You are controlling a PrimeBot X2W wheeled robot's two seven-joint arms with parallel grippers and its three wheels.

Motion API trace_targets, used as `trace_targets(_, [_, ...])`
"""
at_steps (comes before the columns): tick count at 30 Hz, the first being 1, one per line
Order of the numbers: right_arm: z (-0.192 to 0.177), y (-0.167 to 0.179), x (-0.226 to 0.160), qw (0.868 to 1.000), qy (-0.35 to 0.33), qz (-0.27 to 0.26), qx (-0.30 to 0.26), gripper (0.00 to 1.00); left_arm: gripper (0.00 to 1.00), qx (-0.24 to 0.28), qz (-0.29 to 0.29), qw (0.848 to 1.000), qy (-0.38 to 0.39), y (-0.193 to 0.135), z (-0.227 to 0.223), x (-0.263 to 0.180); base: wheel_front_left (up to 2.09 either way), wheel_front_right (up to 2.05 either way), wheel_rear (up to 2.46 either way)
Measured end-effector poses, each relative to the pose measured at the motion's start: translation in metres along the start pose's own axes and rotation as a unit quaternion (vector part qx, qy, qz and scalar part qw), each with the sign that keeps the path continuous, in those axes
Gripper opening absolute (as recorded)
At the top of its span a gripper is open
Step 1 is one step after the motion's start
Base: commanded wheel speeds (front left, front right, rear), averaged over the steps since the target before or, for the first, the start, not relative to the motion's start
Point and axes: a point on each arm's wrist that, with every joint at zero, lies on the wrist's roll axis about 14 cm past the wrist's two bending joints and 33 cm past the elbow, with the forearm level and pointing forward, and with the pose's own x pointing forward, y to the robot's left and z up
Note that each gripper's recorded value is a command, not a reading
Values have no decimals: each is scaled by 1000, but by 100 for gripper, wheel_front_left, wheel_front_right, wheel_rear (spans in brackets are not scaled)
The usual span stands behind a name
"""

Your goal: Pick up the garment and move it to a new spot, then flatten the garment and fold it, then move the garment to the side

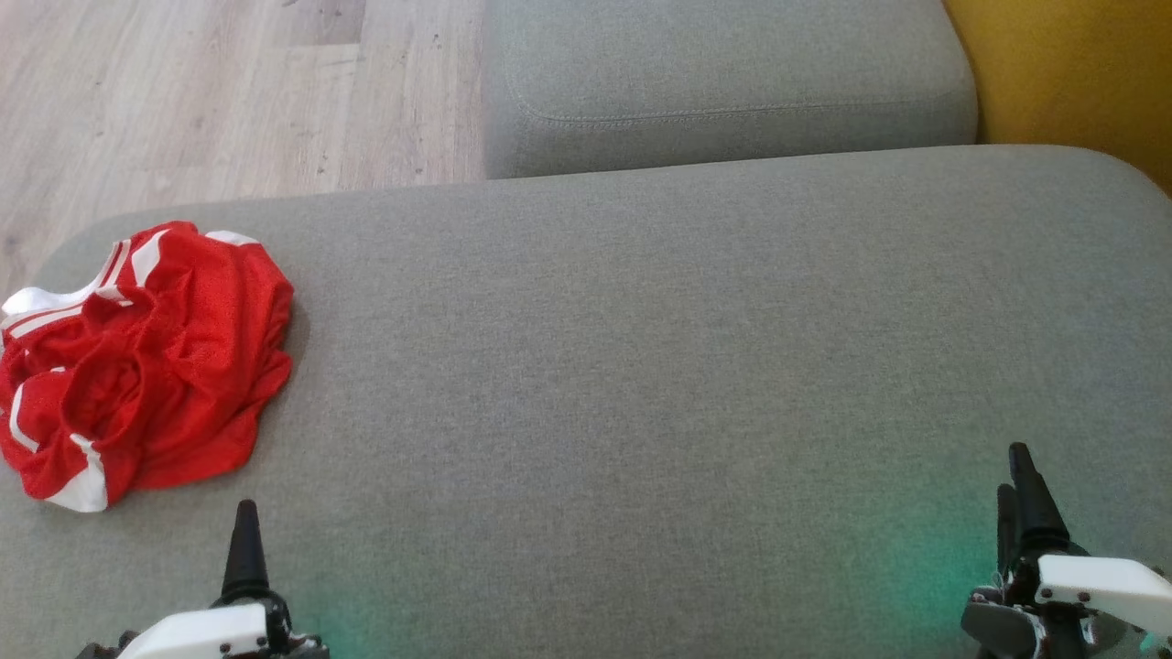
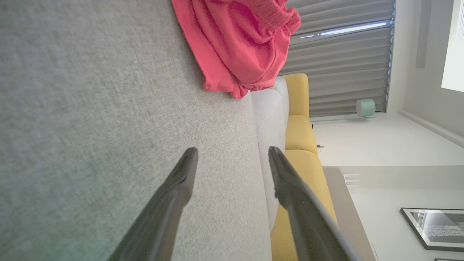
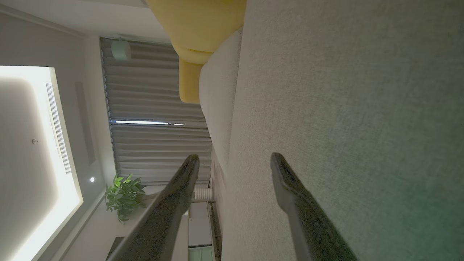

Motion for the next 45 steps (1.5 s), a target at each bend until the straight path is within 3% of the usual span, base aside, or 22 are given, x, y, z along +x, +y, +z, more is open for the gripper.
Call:
trace_targets(17, [-4, 23, 0, 990, -3, 36, -133, 100, 100, 119, -23, 993, 1, -17, -8, -4, 0, 0, 0])
trace_targets(32, [-23, 35, -3, 960, 13, 63, -272, 100, 100, 241, -39, 970, 1, -29, -18, -4, 0, 0, 0])
trace_targets(45, [-32, 47, -3, 934, 9, 88, -347, 100, 100, 317, -55, 947, -9, -40, -23, -5, 0, 0, 0])
